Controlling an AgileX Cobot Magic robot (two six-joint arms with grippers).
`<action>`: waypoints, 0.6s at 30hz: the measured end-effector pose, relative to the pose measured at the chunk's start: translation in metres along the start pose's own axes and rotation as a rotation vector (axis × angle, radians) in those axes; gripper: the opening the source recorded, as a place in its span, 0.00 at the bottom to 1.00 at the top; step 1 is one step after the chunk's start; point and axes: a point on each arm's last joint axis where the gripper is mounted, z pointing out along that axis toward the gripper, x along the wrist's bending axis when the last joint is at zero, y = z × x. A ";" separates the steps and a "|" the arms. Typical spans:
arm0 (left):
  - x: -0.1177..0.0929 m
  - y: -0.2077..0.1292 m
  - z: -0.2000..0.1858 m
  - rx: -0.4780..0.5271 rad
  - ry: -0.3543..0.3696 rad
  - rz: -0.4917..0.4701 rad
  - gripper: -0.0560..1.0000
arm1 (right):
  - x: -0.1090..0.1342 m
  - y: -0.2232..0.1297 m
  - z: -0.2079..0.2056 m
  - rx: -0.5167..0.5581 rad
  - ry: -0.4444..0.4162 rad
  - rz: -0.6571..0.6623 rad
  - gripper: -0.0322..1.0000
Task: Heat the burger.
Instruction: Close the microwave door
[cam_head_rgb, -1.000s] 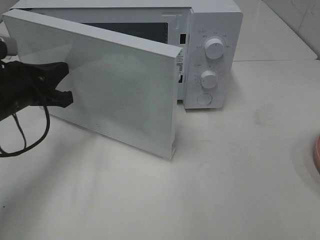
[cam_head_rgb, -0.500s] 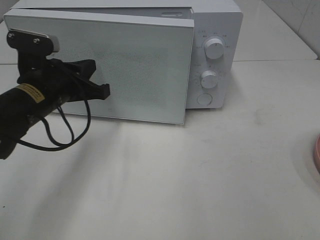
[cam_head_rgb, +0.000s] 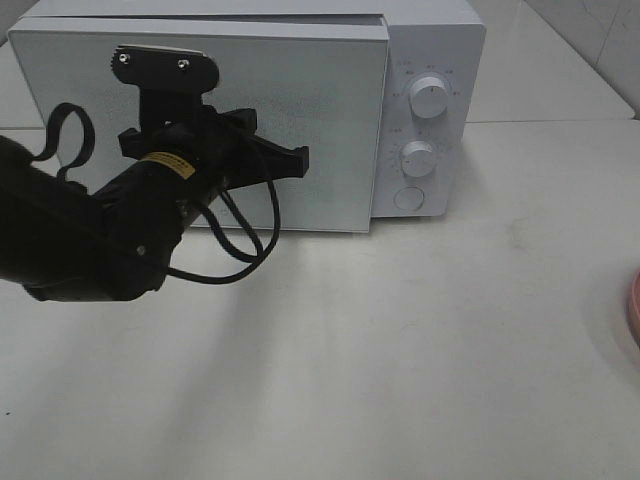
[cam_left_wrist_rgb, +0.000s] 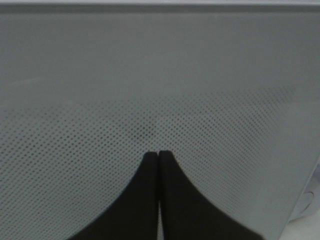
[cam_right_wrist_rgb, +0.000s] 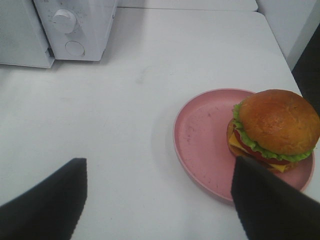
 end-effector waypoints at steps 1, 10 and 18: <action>-0.005 0.000 0.006 -0.002 0.013 -0.002 0.05 | 0.000 0.000 0.000 0.000 0.000 0.000 0.77; -0.032 0.006 0.034 0.061 -0.021 0.040 0.05 | 0.000 0.000 0.000 0.000 0.000 0.000 0.77; -0.044 0.000 0.058 0.161 -0.063 0.057 0.05 | 0.000 0.000 0.000 0.000 0.000 0.000 0.77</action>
